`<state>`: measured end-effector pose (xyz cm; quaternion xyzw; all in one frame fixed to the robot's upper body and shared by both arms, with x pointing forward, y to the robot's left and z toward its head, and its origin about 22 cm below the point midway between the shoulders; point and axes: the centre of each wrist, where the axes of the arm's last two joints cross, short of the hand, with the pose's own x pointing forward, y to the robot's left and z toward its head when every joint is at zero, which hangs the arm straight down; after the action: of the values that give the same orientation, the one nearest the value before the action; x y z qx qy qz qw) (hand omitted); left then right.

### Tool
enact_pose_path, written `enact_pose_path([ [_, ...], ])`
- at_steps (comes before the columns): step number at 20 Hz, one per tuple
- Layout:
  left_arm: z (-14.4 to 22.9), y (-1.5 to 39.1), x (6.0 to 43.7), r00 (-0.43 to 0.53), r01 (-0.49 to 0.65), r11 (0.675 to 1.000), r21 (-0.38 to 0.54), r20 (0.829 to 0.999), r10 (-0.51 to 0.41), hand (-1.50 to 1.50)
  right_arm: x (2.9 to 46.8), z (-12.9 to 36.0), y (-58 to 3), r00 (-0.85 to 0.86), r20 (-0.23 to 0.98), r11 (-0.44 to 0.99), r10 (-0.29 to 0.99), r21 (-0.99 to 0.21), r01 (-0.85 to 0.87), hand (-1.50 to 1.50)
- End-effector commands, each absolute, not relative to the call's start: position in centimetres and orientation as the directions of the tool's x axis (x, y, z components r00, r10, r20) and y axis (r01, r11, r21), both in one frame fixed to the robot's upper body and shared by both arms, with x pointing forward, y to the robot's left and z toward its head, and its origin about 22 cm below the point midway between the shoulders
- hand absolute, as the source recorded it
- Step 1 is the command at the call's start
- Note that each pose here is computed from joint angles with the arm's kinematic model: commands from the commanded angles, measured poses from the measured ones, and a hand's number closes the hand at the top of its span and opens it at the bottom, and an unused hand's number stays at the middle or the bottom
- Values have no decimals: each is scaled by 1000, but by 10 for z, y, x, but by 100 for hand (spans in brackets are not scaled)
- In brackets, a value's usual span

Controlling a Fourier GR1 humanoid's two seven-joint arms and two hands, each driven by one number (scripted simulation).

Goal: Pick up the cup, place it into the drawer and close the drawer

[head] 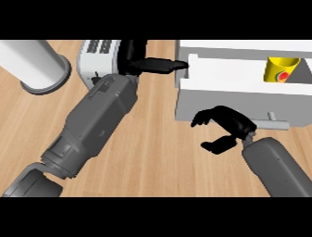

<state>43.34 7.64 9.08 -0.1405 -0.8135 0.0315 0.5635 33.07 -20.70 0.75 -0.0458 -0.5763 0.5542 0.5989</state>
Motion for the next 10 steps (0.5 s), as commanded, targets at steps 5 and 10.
enact_pose_path([
  [5, 77, 121, 427, -322, 215, 947, -240, 897, 301, -150, 374, -10, -234, -256, 667, 487, 700, -708, -511, 150],
  [10, 67, 147, 423, -315, 210, 952, -223, 906, 282, -150, 410, 32, -264, -262, 692, 590, 672, -715, -375, 150],
])
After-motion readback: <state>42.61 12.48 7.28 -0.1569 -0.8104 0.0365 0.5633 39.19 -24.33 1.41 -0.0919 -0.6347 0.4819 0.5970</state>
